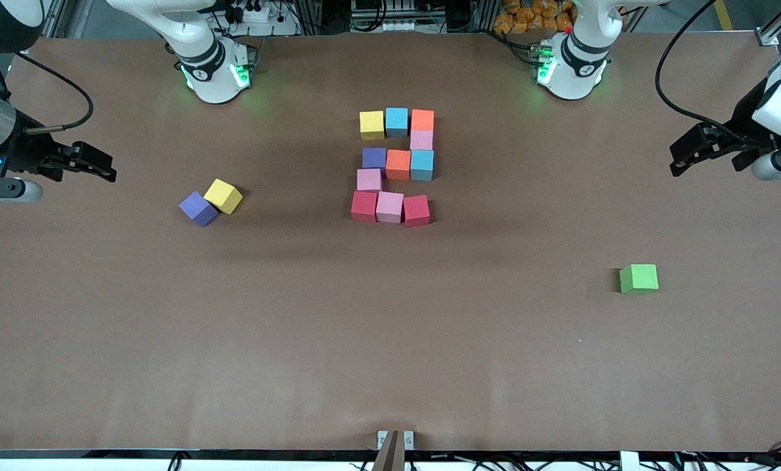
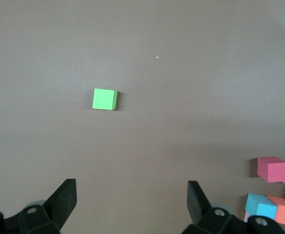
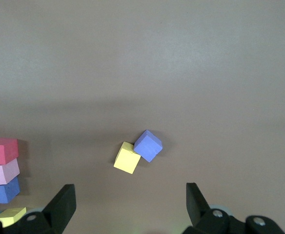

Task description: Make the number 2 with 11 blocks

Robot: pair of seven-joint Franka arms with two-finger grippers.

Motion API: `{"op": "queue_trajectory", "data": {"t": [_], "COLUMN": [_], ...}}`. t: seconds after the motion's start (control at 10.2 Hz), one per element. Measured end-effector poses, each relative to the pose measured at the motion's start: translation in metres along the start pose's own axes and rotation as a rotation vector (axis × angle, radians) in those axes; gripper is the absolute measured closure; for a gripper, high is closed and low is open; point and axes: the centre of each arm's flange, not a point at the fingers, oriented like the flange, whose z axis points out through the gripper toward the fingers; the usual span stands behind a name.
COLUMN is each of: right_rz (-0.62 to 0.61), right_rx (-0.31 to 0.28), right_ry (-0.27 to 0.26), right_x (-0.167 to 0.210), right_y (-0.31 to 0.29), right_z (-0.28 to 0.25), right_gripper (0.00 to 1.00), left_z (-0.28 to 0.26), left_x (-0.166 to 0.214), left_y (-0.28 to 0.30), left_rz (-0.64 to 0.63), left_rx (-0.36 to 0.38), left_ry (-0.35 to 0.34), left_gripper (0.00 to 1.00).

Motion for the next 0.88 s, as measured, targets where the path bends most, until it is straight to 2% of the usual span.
{"op": "queue_trajectory", "data": {"t": [0.29, 0.88], "right_rz": [0.000, 0.000], "right_rx": [0.000, 0.000], "right_ry": [0.000, -0.001], "right_x": [0.0000, 0.0000], "right_y": [0.0000, 0.0000], "right_z": [0.0000, 0.0001], "right_gripper": [0.00, 0.00], "left_z": [0.0008, 0.0008], "left_x": [0.0012, 0.0010], "left_y": [-0.0079, -0.0065], "left_rz": [0.058, 0.072], "left_rx": [-0.001, -0.015], "left_ry": [-0.002, -0.003], "left_gripper": [0.00, 0.00]}}
